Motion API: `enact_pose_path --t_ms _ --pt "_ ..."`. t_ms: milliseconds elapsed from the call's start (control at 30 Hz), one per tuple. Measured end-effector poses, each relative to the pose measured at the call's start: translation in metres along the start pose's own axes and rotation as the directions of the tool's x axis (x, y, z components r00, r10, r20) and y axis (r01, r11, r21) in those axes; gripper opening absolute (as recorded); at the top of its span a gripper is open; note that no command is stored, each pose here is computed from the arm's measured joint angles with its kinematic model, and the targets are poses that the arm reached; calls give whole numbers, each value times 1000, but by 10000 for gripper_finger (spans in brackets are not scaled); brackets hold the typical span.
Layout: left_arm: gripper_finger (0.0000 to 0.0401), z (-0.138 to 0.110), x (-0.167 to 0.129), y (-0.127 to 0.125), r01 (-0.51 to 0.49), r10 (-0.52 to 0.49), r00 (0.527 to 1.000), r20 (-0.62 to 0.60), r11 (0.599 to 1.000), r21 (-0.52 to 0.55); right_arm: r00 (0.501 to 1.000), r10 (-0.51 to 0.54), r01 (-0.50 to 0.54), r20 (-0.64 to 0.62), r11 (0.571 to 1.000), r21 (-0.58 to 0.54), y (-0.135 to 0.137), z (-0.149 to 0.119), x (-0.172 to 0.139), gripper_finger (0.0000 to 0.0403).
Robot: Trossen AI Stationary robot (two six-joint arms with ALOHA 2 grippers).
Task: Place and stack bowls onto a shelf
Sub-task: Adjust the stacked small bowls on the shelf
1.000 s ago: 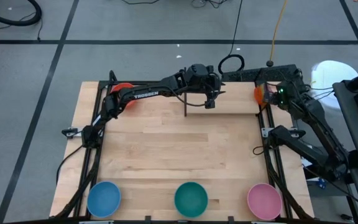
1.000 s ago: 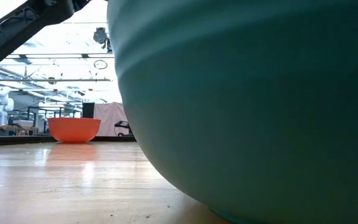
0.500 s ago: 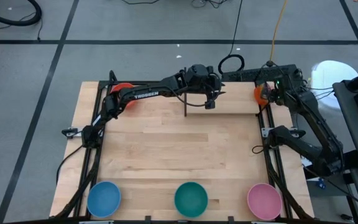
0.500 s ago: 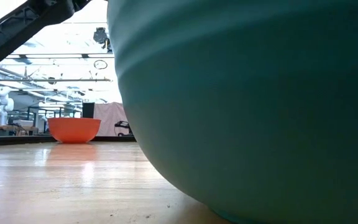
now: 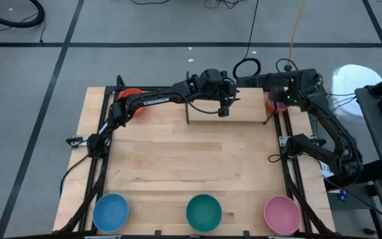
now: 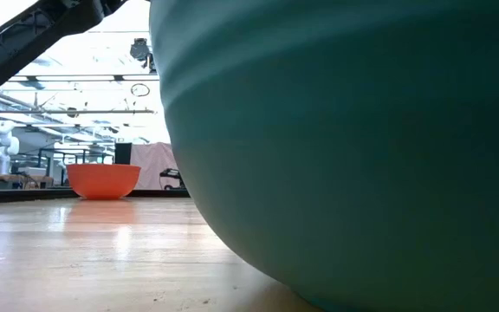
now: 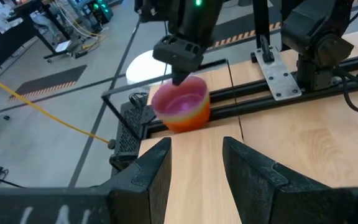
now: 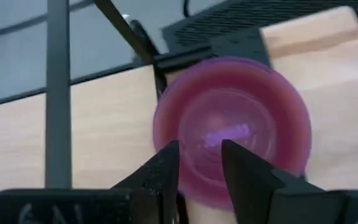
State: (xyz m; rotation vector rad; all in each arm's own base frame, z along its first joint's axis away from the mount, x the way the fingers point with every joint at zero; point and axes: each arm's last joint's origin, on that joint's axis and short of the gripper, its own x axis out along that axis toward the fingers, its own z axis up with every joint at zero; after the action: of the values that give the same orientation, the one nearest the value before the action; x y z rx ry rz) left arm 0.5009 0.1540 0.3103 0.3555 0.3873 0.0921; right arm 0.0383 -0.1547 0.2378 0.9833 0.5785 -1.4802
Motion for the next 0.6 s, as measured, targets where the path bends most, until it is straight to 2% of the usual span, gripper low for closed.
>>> enact_pose_path --t_ms 400,600 --pt "149 0 0 0 0 0 1000 0 1000 1 1000 -9 6 -23 994 -111 -1 -4 3 114" --pt "150 0 0 0 0 0 1000 1 1000 1 996 -92 92 12 996 -19 -4 -5 1 114"
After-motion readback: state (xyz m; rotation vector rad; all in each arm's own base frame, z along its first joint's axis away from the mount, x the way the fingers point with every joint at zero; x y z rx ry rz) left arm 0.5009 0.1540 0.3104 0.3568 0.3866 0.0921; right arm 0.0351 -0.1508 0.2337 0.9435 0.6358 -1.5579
